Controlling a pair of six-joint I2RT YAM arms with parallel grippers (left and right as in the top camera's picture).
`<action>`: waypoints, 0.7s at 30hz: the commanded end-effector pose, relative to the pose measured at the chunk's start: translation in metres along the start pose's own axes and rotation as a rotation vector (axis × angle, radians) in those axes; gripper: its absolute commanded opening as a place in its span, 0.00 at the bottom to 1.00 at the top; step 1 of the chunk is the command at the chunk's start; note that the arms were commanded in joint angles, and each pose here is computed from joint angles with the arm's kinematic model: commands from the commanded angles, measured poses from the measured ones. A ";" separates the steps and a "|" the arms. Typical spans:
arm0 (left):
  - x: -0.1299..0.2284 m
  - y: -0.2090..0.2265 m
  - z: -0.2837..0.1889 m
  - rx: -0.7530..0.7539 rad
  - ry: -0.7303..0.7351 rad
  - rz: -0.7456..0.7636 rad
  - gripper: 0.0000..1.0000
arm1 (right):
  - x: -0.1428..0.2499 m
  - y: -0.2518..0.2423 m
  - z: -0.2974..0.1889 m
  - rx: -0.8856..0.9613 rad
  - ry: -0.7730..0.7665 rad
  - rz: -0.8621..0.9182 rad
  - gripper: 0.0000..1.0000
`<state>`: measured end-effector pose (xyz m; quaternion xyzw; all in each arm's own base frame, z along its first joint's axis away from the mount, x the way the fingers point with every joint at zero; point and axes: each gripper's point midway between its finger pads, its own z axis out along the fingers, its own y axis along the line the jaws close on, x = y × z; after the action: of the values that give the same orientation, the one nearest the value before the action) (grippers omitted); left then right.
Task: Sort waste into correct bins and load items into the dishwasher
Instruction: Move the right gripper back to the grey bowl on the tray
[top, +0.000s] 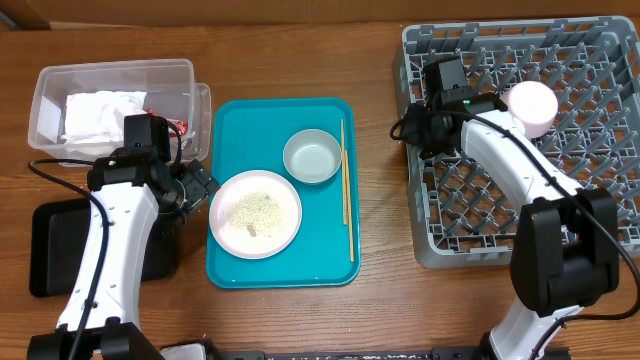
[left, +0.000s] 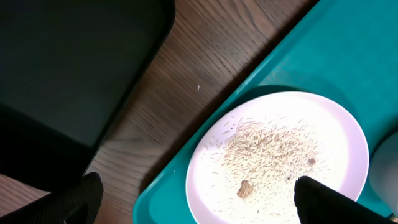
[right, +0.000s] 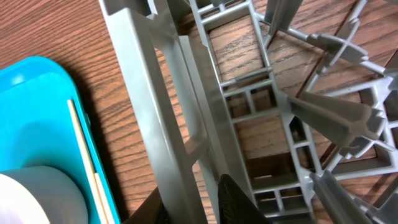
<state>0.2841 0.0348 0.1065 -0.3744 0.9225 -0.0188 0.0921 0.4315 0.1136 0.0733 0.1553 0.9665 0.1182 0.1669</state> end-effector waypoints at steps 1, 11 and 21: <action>0.000 0.001 -0.001 0.003 0.001 -0.017 1.00 | 0.004 0.008 -0.003 -0.034 0.023 0.089 0.25; 0.000 0.001 -0.001 0.003 0.001 -0.017 1.00 | -0.028 0.042 -0.051 -0.076 -0.028 0.054 0.34; 0.000 0.001 -0.001 0.003 0.001 -0.017 1.00 | 0.002 0.107 -0.073 -0.263 0.028 -0.372 0.43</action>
<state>0.2841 0.0348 0.1065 -0.3744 0.9225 -0.0188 0.0921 0.4456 0.1555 0.1552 0.0716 0.9631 0.1813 0.1856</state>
